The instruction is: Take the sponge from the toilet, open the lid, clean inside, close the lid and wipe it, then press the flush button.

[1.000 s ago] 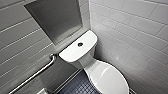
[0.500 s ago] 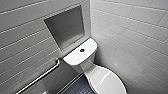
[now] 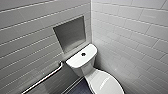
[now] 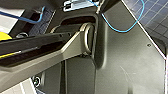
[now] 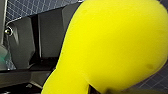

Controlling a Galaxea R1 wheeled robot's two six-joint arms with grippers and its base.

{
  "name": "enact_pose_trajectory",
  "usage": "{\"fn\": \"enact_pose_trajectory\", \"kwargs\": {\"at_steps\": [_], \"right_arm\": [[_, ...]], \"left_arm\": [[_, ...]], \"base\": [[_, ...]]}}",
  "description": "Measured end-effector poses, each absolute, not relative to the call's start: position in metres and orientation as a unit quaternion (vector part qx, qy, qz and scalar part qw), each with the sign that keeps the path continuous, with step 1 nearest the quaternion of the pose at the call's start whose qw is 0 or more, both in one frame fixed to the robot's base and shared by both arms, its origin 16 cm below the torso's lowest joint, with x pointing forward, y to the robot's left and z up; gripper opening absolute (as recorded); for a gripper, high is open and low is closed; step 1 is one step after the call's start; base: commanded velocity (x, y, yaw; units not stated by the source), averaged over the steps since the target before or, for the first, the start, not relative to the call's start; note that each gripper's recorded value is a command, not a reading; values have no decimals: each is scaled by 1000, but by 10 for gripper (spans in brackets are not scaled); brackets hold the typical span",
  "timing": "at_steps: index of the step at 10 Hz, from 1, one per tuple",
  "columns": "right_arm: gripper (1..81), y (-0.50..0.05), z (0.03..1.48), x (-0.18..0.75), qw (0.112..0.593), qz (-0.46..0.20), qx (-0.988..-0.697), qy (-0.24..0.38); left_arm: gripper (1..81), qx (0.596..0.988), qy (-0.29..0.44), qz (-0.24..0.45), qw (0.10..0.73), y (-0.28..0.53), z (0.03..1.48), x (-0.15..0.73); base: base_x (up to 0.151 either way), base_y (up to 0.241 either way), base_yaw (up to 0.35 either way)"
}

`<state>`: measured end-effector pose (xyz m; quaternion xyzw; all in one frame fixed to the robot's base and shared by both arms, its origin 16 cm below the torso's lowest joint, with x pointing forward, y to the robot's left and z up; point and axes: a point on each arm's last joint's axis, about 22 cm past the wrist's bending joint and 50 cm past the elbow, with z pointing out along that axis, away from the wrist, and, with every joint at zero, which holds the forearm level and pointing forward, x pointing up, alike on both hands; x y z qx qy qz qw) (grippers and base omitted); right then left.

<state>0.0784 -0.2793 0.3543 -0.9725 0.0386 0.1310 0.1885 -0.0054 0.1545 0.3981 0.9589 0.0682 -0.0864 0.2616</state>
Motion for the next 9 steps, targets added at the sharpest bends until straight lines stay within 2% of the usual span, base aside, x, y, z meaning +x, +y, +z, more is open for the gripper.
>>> {"fn": "enact_pose_trajectory", "kwargs": {"at_steps": [4, 6, 9], "right_arm": [[10, -266, 364, 54, 183, 80, -980, 12], [10, -229, 372, 8, 204, 91, -975, -1], [10, -230, 387, -52, 204, 118, -972, -20]], "left_arm": [[811, 961, 59, -49, 265, 151, 417, 2], [811, 964, 62, -59, 252, 155, 418, -17], [811, 968, 66, -77, 230, 158, 417, -46]], "base": [[0, 0, 0], [0, 0, 0], [0, 0, 0]]}}
